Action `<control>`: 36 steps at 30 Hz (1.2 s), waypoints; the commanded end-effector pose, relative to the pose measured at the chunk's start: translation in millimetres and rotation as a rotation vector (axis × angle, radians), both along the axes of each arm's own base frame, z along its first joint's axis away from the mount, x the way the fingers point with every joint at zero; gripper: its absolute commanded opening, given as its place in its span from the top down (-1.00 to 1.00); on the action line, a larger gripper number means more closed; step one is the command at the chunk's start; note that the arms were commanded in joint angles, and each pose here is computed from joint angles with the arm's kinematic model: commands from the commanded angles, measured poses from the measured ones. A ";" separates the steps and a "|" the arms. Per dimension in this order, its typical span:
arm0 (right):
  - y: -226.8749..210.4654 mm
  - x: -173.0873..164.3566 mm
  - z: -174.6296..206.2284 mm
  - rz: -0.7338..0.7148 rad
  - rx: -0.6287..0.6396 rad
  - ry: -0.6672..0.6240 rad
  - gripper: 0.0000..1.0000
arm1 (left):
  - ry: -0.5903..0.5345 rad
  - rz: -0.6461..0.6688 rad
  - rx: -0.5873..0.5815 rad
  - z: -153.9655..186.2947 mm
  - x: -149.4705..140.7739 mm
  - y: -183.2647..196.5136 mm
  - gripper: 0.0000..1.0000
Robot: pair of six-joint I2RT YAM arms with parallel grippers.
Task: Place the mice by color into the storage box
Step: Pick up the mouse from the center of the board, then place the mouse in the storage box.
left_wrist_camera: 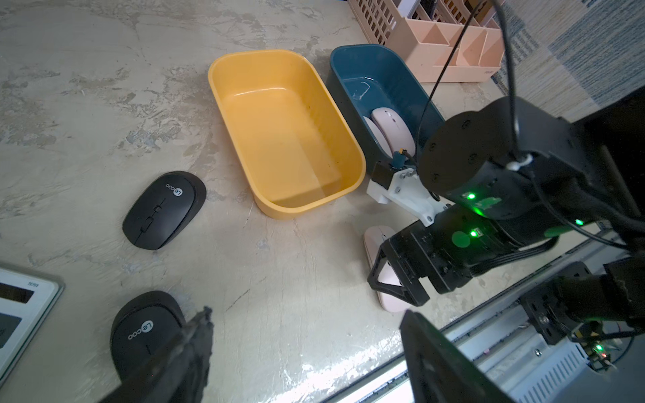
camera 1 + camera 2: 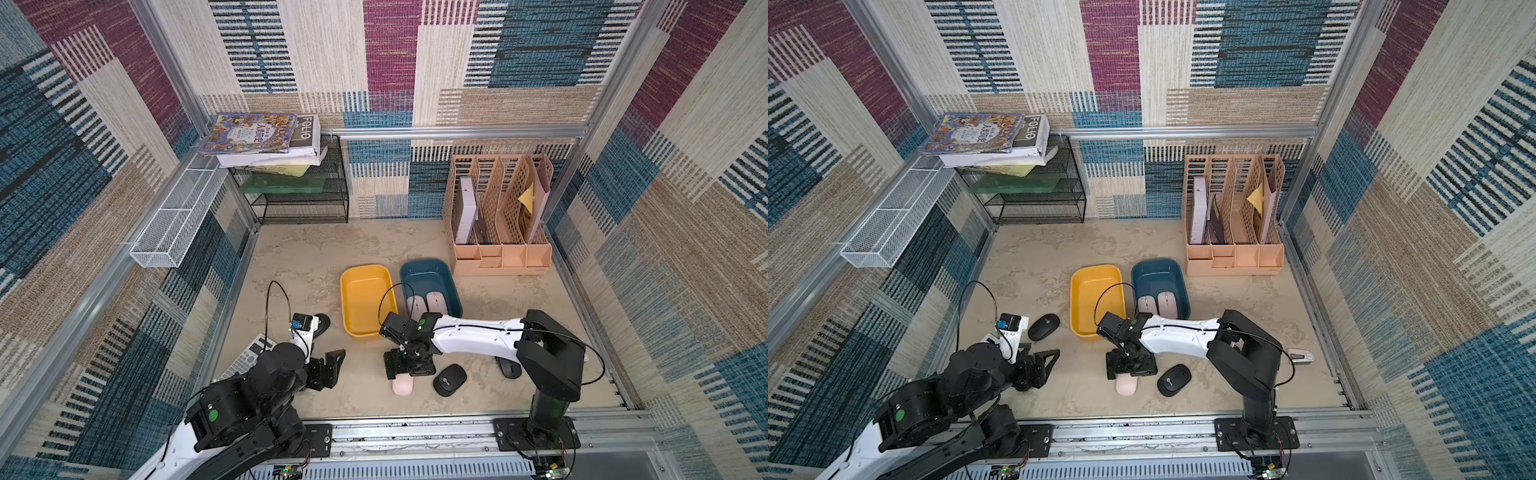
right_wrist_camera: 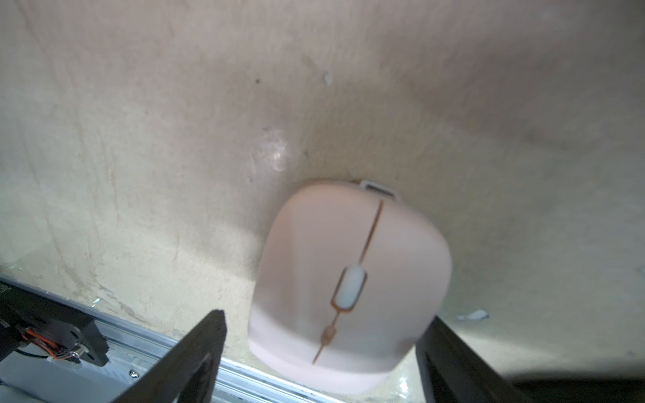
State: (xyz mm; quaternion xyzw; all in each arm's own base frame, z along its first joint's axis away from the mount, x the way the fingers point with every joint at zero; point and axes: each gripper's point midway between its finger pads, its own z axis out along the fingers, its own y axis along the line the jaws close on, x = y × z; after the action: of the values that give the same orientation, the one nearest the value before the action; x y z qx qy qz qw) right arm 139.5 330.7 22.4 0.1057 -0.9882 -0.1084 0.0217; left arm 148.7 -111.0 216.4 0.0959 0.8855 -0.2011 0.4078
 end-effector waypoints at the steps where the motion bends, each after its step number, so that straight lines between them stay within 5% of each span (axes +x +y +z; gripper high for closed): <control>1: -4.9 -7.7 -12.6 0.002 -0.018 0.054 -0.42 | -0.027 -0.077 -0.034 8.2 -1.5 -14.5 -0.77; 10: -8.0 0.9 -6.9 0.026 -0.035 0.020 0.00 | -0.021 -0.107 -0.043 7.8 -3.2 -20.6 -0.76; 23: -5.4 43.7 86.7 0.097 0.034 -0.212 0.05 | -0.003 -0.221 -0.073 9.1 -9.0 -43.5 -0.76; 36: -77.2 223.5 132.4 0.014 0.053 -0.426 0.03 | 0.023 -0.224 -0.082 12.2 2.9 -61.7 -0.75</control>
State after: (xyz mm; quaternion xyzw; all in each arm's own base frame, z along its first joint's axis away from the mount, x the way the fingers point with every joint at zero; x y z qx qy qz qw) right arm 342.1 255.7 155.9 0.0928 -0.9726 -0.1200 -0.1760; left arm 147.8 -166.4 219.0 0.1809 0.8728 -0.2671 0.3663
